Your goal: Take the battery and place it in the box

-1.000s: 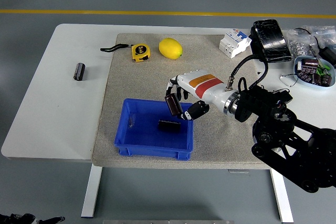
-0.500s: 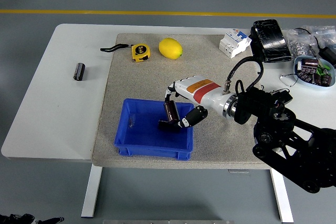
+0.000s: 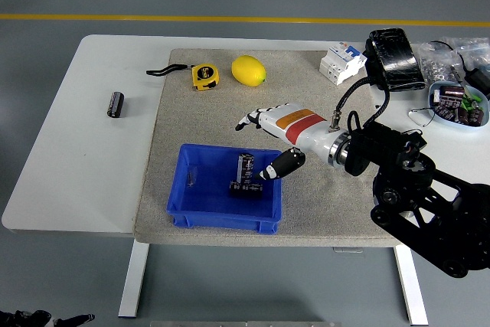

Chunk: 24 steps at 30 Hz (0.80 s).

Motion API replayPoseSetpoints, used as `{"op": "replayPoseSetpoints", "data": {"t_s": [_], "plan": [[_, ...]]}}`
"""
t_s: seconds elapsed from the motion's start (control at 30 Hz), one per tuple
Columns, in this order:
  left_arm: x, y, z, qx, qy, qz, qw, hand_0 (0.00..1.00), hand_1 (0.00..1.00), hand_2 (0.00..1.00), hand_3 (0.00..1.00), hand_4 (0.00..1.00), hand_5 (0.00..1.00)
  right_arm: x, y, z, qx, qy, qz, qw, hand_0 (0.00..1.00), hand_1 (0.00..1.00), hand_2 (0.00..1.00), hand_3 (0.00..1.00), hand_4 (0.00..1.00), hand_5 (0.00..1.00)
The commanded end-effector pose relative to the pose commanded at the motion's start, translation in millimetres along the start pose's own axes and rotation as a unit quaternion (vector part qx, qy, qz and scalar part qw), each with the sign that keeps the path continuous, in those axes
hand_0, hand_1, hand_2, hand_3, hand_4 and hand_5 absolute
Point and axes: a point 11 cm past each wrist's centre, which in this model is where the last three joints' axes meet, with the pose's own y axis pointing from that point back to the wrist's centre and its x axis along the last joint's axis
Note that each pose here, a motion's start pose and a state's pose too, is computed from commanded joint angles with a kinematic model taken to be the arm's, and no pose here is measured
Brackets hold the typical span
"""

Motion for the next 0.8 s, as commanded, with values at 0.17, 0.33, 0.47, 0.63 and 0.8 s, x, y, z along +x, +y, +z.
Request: {"op": "replayPoseSetpoints", "data": {"t_s": [0.17, 0.33, 0.47, 0.63, 0.8], "plan": [[-0.1, 0.0, 0.1, 0.0, 0.0, 0.0, 1.0, 0.786, 0.805, 0.836, 0.698, 0.77, 0.673, 1.7, 0.2, 2, -0.003, 0.0, 0.004, 1.0, 0.712, 0.728, 0.856, 0.816, 0.998, 0.293], [-0.3, 0.0, 0.0, 0.0, 0.0, -0.001, 1.0, 0.786, 0.805, 0.836, 0.698, 0.77, 0.673, 4.2, 0.5, 3, -0.005, -0.003, 0.01, 1.0, 0.715, 0.731, 0.859, 0.818, 0.998, 0.318], [-0.4, 0.0, 0.3, -0.001, 0.0, -0.001, 1.0, 0.785, 0.805, 0.835, 0.697, 0.77, 0.673, 7.9, 1.8, 10, -0.015, -0.007, 0.017, 1.0, 0.714, 0.729, 0.856, 0.818, 0.998, 0.333], [-0.1, 0.2, 1.1, -0.001, 0.001, -0.001, 1.0, 0.785, 0.804, 0.836, 0.697, 0.768, 0.672, 21.9, 3.4, 29, -0.046, -0.039, 0.044, 0.997, 0.703, 0.716, 0.821, 0.813, 0.998, 0.35], [-0.4, 0.2, 1.2, -0.001, 0.001, -0.001, 1.0, 0.785, 0.805, 0.836, 0.697, 0.768, 0.673, 38.1, 8.6, 59, -0.086, -0.098, 0.091, 0.987, 0.678, 0.689, 0.787, 0.793, 0.998, 0.394]]}}
